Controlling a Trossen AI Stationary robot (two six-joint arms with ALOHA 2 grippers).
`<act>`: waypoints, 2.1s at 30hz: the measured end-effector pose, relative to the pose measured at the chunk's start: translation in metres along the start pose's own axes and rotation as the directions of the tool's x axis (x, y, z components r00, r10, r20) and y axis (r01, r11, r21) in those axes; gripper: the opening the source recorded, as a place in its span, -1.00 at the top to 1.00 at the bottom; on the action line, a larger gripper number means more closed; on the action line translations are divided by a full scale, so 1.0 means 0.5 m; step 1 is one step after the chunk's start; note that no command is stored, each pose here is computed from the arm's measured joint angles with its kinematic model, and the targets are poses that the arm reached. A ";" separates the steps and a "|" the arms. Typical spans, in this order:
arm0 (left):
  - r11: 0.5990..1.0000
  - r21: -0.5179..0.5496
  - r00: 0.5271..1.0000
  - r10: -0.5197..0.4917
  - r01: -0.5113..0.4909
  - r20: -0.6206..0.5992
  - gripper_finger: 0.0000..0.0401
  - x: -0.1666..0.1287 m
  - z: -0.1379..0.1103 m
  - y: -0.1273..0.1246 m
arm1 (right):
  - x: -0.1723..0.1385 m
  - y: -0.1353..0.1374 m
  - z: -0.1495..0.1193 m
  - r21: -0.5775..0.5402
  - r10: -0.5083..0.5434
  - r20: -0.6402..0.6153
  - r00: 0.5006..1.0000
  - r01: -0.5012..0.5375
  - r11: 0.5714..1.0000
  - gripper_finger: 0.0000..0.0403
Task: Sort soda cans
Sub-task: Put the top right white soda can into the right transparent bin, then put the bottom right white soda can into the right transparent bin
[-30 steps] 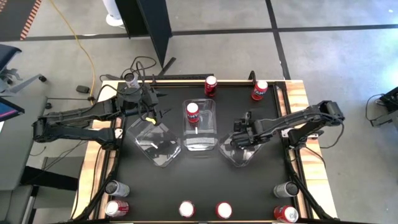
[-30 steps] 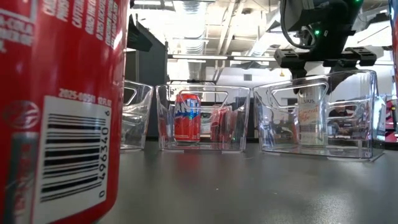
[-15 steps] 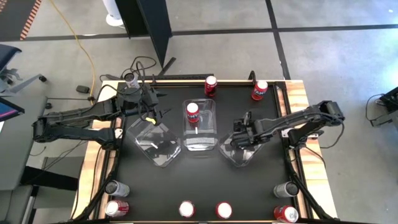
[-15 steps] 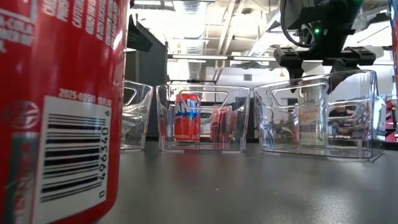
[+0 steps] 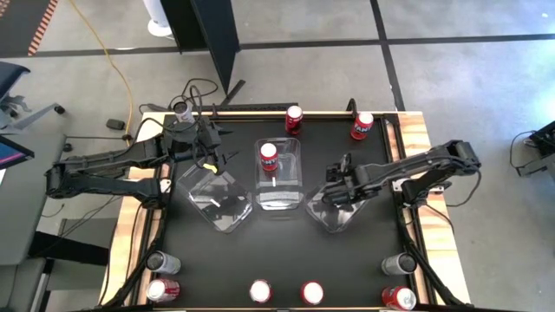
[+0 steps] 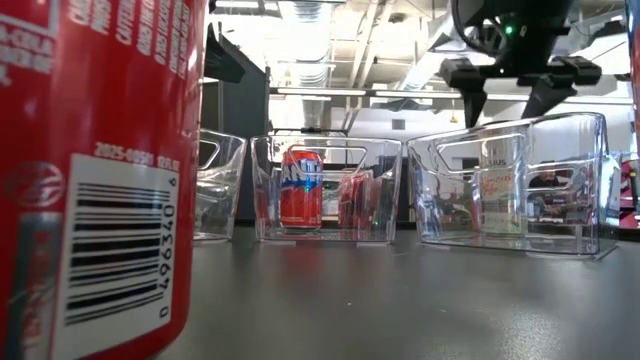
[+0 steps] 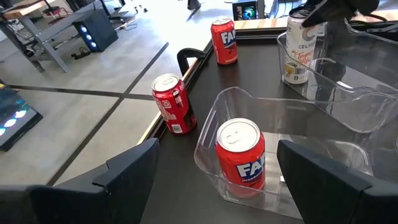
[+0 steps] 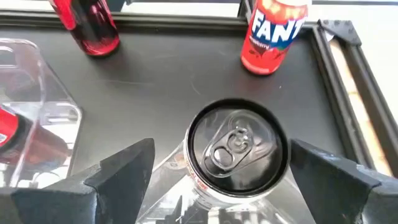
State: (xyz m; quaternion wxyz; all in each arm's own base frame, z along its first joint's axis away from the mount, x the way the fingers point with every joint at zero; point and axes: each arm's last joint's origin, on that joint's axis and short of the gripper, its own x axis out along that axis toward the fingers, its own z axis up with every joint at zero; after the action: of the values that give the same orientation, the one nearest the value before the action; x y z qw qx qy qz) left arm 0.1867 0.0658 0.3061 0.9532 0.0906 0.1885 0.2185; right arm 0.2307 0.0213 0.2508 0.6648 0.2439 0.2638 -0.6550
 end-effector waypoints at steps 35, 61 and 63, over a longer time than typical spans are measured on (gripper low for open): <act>1.000 -0.013 1.000 0.000 0.000 -0.003 -0.60 0.000 -0.001 0.000 | -0.239 -0.081 0.019 -0.360 0.260 -0.447 0.856 -0.439 0.823 -0.90; 0.999 -0.054 1.000 -0.004 0.003 -0.019 -0.60 0.000 -0.004 -0.001 | -0.381 -0.211 -0.093 -0.118 0.081 -0.802 0.592 -0.289 0.950 -0.90; 0.998 -0.063 1.000 -0.005 0.004 -0.023 -0.60 0.000 -0.005 -0.001 | -0.387 -0.210 -0.111 -0.135 0.071 -0.796 0.602 -0.290 0.947 -0.90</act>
State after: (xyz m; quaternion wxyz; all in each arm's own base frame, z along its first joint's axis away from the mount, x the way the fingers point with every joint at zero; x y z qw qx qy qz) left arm 0.1861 0.0656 0.3039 0.9538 0.0574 0.1928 0.2232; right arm 0.1233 0.1996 0.3414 0.5719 0.4435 0.5805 -0.3732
